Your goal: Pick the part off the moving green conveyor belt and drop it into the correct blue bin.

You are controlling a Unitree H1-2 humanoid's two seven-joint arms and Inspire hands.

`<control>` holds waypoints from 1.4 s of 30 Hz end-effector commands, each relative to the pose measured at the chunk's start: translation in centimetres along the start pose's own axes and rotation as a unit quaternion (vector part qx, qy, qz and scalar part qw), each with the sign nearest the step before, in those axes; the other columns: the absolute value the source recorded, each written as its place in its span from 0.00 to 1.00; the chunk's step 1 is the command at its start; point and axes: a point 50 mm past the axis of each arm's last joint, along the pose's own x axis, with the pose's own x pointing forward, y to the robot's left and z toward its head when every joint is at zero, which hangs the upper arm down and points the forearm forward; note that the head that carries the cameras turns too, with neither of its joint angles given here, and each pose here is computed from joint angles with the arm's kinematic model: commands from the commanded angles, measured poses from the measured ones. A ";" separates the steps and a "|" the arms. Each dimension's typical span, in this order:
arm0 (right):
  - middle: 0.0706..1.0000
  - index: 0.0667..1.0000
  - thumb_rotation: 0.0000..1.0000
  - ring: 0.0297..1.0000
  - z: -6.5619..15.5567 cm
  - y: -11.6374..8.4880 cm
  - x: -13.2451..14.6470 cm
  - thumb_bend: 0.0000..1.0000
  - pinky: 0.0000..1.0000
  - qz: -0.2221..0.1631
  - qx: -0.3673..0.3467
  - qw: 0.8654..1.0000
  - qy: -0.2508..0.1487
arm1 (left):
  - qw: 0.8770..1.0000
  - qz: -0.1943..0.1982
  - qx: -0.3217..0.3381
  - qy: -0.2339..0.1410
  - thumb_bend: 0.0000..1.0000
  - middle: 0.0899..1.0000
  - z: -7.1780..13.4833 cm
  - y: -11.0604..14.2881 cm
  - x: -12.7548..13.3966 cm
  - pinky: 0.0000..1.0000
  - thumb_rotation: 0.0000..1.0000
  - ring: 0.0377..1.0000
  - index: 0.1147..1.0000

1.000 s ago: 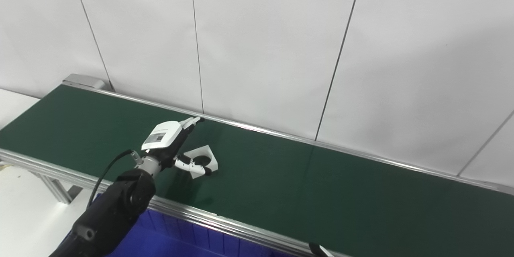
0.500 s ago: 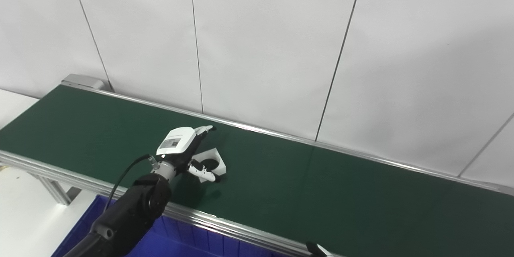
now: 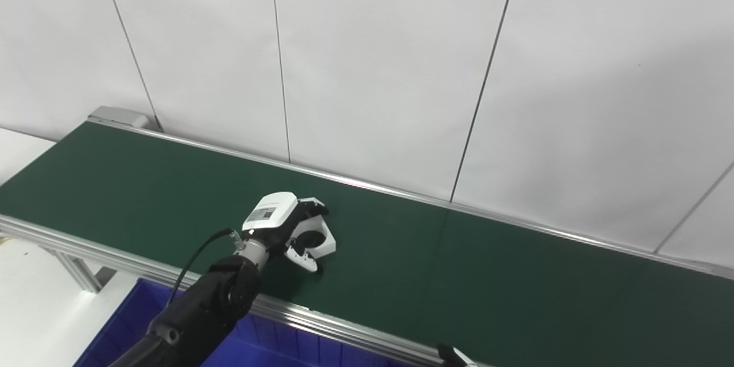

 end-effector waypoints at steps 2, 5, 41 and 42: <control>0.80 0.80 0.28 0.79 0.9 -0.1 0.1 0.73 0.71 -0.018 0.008 0.999 -0.040 | 1.000 0.011 -0.020 -0.019 0.50 0.44 1.2 1.6 1.4 0.38 0.00 0.37 0.47; 0.80 0.80 0.26 0.79 1.0 0.0 0.1 0.73 0.72 -0.020 0.012 0.999 -0.041 | 1.000 -0.003 -0.020 -0.018 0.50 0.44 1.2 1.4 1.3 0.38 0.00 0.38 0.46; 0.79 0.79 0.26 0.78 1.4 0.0 0.1 0.70 0.71 -0.031 0.019 0.998 -0.049 | 0.976 0.077 -0.162 -0.122 0.50 0.43 3.6 9.5 -7.6 0.43 0.00 0.40 0.47; 0.78 0.79 0.26 0.78 1.5 0.0 0.0 0.70 0.71 -0.033 0.017 0.998 -0.050 | 0.975 0.071 -0.171 -0.123 0.50 0.43 3.4 9.4 -8.1 0.42 0.00 0.40 0.47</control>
